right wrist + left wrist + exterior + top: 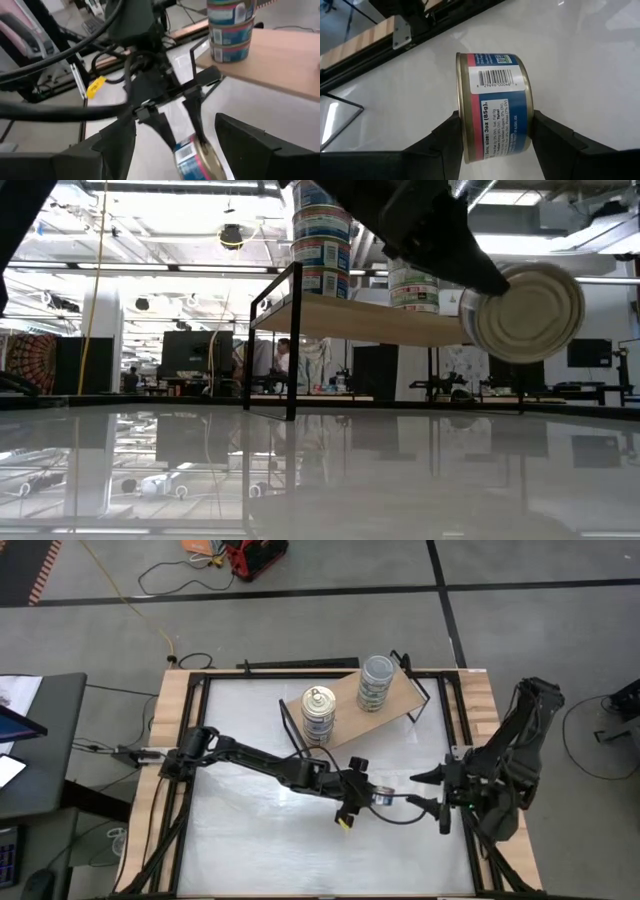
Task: Stack canned seafood by type on shelf
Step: Stack the blue tuna can on top of the blue tuna can
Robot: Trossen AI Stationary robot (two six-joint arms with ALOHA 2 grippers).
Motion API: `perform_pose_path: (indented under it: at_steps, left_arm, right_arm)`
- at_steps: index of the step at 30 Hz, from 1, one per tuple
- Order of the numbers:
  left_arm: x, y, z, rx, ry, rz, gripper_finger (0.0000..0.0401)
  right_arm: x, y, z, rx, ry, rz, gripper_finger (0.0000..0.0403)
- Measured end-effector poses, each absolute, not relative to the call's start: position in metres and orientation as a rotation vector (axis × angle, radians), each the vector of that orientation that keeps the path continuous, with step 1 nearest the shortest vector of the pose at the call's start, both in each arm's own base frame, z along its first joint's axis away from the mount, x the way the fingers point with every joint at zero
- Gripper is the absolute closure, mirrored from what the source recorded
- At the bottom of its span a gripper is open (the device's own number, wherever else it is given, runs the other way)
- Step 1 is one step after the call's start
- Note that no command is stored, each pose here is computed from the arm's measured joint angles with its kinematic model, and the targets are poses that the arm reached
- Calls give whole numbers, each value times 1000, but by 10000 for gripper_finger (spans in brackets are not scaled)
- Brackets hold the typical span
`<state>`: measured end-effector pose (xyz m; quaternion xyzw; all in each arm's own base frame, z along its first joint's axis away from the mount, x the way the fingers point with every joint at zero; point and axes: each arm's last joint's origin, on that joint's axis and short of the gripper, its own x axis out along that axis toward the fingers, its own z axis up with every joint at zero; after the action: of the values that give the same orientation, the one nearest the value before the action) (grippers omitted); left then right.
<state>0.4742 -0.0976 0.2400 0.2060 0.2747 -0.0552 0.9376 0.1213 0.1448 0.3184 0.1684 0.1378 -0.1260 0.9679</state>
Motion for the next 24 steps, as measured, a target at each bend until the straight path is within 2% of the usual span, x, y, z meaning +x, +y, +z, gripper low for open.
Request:
perform_pose_path:
  at_steps: [9,24]
  left_arm:
    - [467,-96,260,430,530,-108,210]
    - [464,-95,265,436,529,-109,210]
  right_arm:
    - [117,138,325,381,260,-244,108]
    - [115,136,339,397,206,-193,108]
